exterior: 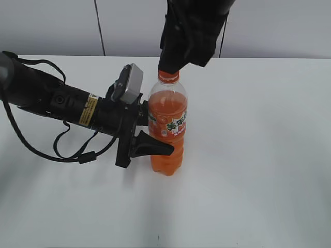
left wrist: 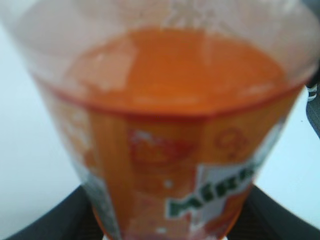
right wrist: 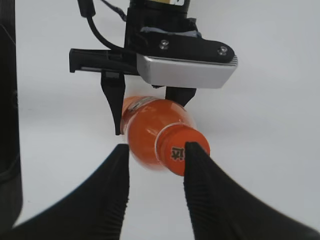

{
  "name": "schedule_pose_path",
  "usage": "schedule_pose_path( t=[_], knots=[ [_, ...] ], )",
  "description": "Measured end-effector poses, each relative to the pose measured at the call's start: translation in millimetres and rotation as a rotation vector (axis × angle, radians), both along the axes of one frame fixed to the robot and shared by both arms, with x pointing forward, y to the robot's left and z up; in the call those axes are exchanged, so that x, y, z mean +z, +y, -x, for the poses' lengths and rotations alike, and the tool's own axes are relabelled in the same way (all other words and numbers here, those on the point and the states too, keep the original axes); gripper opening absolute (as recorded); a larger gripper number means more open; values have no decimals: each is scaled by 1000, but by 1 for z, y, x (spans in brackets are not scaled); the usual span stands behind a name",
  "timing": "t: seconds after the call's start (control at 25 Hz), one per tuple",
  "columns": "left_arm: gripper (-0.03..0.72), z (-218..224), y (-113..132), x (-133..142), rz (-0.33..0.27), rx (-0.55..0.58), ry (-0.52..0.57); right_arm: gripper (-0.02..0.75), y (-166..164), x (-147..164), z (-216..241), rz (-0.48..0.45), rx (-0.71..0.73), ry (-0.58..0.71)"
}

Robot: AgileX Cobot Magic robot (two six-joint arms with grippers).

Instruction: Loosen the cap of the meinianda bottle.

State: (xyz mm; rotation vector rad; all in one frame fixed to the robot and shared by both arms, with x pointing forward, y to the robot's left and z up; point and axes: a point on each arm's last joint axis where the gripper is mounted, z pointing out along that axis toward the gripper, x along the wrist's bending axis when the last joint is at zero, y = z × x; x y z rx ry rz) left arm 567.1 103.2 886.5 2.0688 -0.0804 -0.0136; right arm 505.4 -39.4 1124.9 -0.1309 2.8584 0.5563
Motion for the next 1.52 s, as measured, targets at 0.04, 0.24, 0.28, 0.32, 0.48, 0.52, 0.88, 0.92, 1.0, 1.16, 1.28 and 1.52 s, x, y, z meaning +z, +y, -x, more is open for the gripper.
schedule_pose_path(
  t=[0.04,0.24,0.28,0.32,0.48,0.52,0.88,0.92,1.0,1.16,1.28,1.52],
  knots=[
    [400,0,0,0,0,0,0,320,-1,3,2,-22,-55,21],
    [400,0,0,0,0,0,0,491,-3,7,4,-124,-468,193],
    [400,0,0,0,0,0,0,510,-3,7,3,-139,-551,222],
    [400,0,0,0,0,1,0,520,-4,7,3,-156,-659,253],
    [400,0,0,0,0,1,0,533,-8,6,-1,-196,-927,300],
    [400,0,0,0,0,1,0,533,-8,6,-2,-206,-963,309],
    [400,0,0,0,0,1,0,534,-3,-1,-9,-240,-1037,331],
    [400,0,0,0,0,1,0,534,-2,-4,-10,-236,-1038,332],
    [400,0,0,0,0,1,0,534,1,-11,-13,-217,-1042,339],
    [400,0,0,0,0,1,0,534,4,-20,-17,-194,-1048,345],
    [400,0,0,0,0,1,0,534,5,-23,-18,-185,-1049,345],
    [400,0,0,0,0,1,0,519,6,-27,-20,-173,-1051,337]
  ],
)
